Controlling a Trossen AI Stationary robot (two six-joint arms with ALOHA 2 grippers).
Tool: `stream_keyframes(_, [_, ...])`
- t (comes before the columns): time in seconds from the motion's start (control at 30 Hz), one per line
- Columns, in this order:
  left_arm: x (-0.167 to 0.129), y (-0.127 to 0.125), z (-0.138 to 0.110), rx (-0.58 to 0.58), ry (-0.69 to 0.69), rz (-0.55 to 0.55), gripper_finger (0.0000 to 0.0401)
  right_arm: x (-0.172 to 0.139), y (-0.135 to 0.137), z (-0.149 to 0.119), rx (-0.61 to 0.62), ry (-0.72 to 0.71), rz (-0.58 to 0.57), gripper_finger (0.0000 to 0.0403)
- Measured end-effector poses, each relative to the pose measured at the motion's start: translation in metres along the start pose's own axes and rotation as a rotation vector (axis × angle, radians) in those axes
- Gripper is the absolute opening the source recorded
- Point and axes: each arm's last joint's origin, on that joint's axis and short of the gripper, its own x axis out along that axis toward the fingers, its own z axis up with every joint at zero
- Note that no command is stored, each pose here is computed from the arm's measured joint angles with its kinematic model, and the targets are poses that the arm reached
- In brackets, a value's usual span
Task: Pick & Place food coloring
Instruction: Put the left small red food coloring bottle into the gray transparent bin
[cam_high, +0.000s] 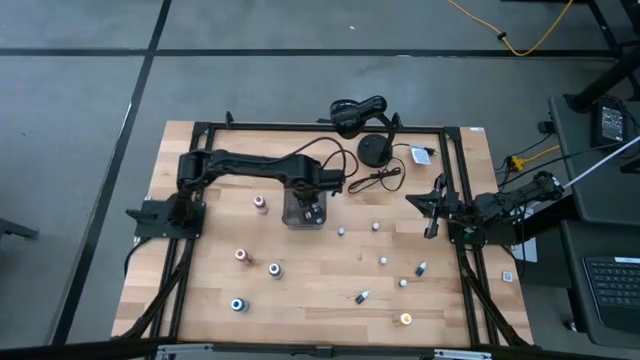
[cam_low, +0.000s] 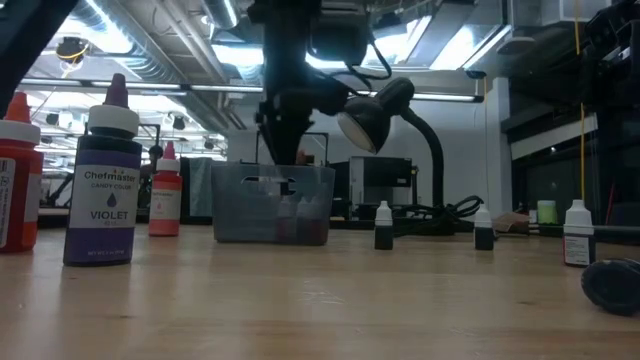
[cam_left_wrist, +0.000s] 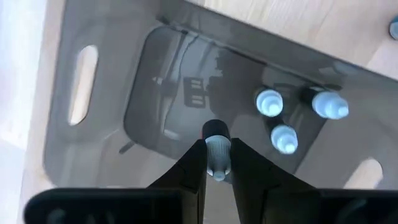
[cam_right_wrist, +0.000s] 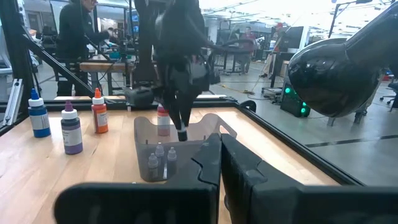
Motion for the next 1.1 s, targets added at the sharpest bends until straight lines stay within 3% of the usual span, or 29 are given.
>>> stream_keyframes(0.33, [0.028, -0.009, 0.006, 0.014, 0.041, 0.011, 0.0047, 0.0, 0.0, 0.0, 0.0, 0.0, 0.0, 0.0015])
stream_keyframes(0.6, [0.027, -0.014, 0.012, 0.013, -0.031, -0.022, 0.0047, 0.0, 0.0, 0.0, 0.0, 0.0, 0.0, 0.0015])
stream_keyframes(1.1, [0.046, -0.025, 0.011, 0.071, 0.004, 0.027, 0.0047, 0.0, 0.0, 0.0, 0.0, 0.0, 0.0, 0.0015])
